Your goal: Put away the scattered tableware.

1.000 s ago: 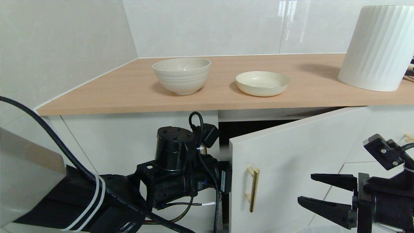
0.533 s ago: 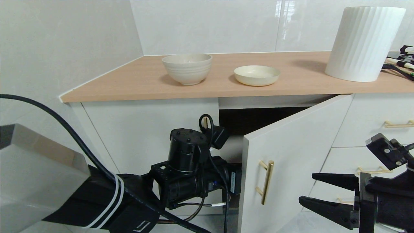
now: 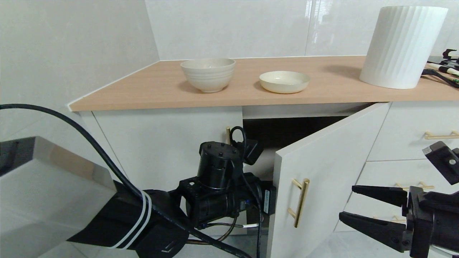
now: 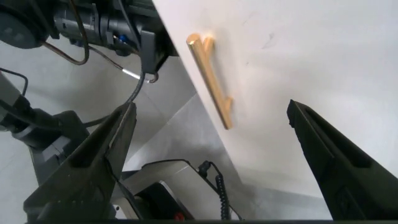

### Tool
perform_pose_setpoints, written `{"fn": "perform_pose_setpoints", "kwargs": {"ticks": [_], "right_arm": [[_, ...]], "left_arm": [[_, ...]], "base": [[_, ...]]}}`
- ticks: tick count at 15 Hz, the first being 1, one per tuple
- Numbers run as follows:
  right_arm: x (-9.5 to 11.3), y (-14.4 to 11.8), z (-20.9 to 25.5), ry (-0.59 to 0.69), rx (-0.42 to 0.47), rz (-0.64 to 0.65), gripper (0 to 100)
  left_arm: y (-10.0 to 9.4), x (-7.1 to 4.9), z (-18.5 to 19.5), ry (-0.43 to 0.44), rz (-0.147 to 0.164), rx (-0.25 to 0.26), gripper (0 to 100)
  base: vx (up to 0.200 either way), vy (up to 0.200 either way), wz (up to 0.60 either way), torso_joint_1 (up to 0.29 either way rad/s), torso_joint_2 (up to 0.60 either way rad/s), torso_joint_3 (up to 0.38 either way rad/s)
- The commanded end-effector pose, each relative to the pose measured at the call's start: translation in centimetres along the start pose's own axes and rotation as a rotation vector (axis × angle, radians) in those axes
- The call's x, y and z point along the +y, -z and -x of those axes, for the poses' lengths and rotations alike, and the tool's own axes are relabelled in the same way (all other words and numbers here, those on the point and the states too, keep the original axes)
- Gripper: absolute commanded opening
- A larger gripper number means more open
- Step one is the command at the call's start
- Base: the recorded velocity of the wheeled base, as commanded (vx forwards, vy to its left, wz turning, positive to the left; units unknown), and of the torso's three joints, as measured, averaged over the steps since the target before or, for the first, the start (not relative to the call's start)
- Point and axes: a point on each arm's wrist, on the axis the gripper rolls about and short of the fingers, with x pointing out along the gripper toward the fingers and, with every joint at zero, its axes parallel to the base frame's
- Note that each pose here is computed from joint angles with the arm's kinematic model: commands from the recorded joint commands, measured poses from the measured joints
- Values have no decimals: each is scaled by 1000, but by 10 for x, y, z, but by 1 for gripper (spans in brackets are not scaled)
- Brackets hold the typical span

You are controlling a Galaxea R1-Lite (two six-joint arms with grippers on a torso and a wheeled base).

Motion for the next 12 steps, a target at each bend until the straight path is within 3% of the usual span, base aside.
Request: {"fn": "perform_pose_setpoints", "kwargs": {"ticks": [1,7,9,12], "right_arm": [[1,-1,2,-3,-8,4,100],[10,-15,18,-17,-102,42,100],[15,-23,28,-27,-159,66,100],[21,-31,40,-41,-222,72,100]], "left_arm": [[3,-5,-7,15,-5,16,0],[5,-17,-17,47,9,36,0],[8,-30,-23,80,19,43,0],[13,-52,-25,131,-3,50,0]], "base": [[0,0,0,0,0,0],[0,0,0,0,0,0],[0,0,0,0,0,0],[0,0,0,0,0,0]]}}
